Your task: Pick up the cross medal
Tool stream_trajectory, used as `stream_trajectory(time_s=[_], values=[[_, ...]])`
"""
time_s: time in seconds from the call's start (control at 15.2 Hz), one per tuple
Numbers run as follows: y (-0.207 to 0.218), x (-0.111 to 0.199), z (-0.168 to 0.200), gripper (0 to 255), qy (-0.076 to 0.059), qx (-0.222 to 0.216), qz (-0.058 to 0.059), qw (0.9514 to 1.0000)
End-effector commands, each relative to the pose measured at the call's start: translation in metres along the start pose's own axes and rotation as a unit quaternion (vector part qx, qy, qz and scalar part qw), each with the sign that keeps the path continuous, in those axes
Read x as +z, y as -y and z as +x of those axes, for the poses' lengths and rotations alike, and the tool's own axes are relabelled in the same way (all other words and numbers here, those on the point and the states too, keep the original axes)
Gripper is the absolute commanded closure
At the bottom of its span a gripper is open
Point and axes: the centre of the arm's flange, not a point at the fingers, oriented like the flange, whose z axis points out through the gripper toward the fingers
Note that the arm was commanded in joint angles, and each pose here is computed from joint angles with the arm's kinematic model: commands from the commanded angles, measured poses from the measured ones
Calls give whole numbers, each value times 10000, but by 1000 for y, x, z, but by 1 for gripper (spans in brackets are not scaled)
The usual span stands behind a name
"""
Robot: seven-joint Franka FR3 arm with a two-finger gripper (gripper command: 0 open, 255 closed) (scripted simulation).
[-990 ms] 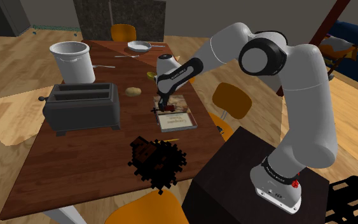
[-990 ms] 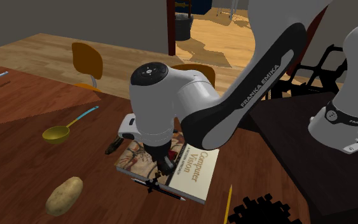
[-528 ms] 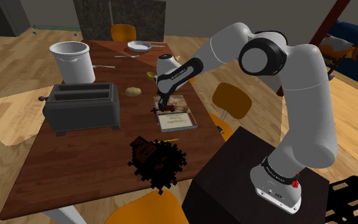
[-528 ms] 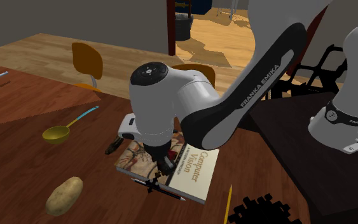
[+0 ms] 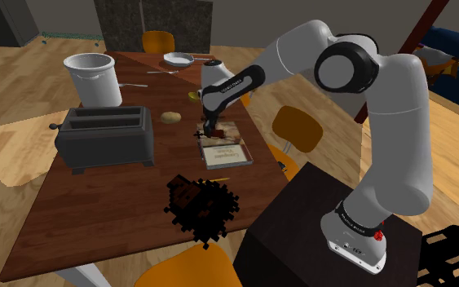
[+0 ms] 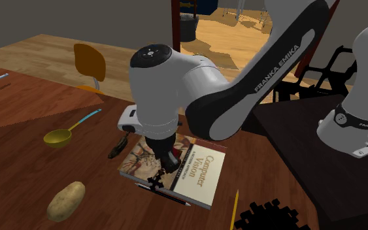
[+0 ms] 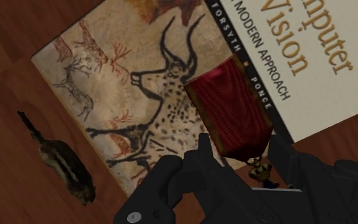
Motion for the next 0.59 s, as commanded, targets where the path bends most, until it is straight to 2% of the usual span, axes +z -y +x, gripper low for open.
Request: stream_trajectory(time_s=[0.0, 0.4, 0.53], values=[[-1, -11, 0, 255, 2, 0, 1, 10000], [-3, -43, -1, 255, 2, 0, 1, 10000], [-3, -44, -1, 255, 2, 0, 1, 10000]])
